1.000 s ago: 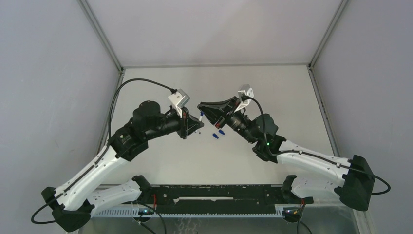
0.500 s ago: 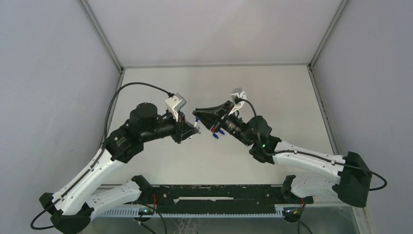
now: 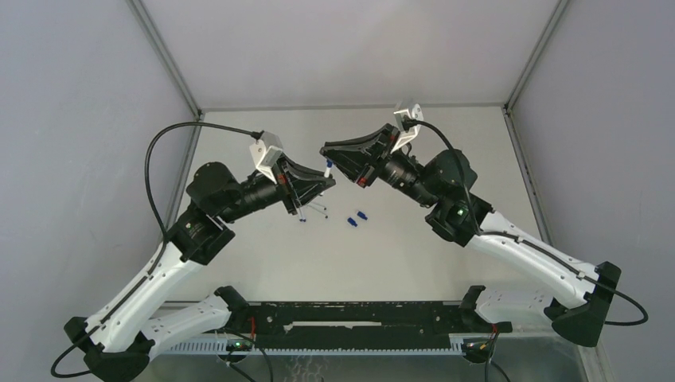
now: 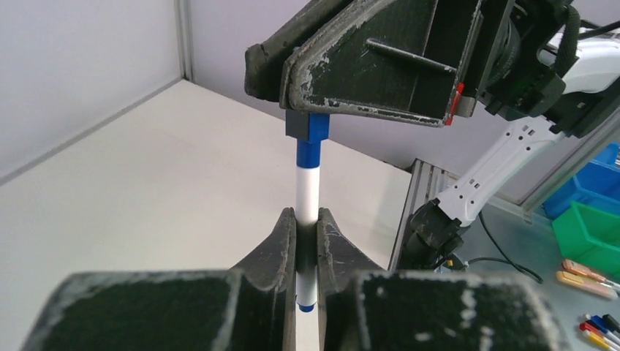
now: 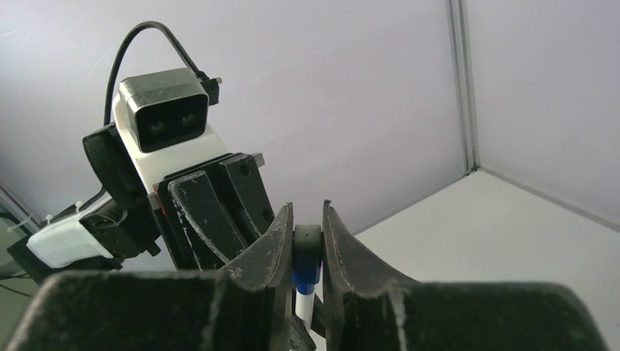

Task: Insert the pens into the pen caps
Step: Press the pen cap onto the pen.

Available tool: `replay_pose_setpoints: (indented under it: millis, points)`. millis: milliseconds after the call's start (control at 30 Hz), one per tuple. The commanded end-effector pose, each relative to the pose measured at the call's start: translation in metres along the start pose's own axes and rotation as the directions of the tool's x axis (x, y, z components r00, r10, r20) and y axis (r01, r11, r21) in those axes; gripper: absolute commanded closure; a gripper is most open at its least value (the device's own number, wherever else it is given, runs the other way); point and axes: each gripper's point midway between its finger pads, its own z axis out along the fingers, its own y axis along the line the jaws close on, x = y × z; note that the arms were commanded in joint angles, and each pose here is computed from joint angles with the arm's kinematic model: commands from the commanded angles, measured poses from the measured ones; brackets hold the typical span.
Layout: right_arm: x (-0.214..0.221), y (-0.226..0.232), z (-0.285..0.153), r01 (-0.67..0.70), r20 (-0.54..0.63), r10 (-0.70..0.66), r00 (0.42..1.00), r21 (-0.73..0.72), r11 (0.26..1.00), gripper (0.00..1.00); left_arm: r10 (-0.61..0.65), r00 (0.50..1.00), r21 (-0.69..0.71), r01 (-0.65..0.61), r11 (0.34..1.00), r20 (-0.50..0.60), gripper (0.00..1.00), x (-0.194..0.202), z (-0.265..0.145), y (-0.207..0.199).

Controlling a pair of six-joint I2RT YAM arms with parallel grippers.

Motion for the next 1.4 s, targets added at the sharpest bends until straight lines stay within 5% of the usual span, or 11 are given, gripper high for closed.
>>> replay_pose_setpoints:
  millis: [0, 367, 967, 1067, 1200, 1367]
  points:
    - [0.029, 0.008, -0.014, 0.013, -0.175, -0.024, 0.984, -0.06, 0.998, 0.75, 0.111, 0.962, 0.021, -0.12, 0.993, 0.251, 1.0, -0.066, -0.005, -0.011]
    - [-0.022, 0.046, -0.035, 0.175, -0.063, -0.192, 0.979, -0.207, 0.963, 0.55, 0.091, 0.972, 0.057, -0.106, 0.993, 0.219, 1.0, -0.05, 0.003, -0.011]
    - [0.001, 0.063, -0.096, 0.212, -0.093, -0.252, 0.963, -0.315, 0.925, 0.55, 0.103, 0.947, 0.369, -0.217, 0.904, 0.304, 1.0, -0.069, -0.027, -0.081]
    - [0.008, 0.054, -0.097, 0.193, -0.112, -0.229, 0.967, -0.268, 0.944, 0.55, 0.066, 0.956, 0.24, -0.138, 0.961, 0.287, 1.0, -0.065, -0.019, -0.055]
    - [0.025, 0.016, -0.099, 0.167, -0.195, -0.177, 0.965, -0.066, 0.984, 0.57, -0.028, 0.965, -0.108, 0.058, 0.992, 0.262, 1.0, -0.041, -0.017, 0.017]
    - [0.046, -0.022, -0.11, 0.15, -0.259, -0.113, 0.959, 0.132, 0.98, 0.57, -0.159, 0.968, -0.53, 0.239, 0.814, 0.193, 1.0, 0.036, -0.047, 0.103]
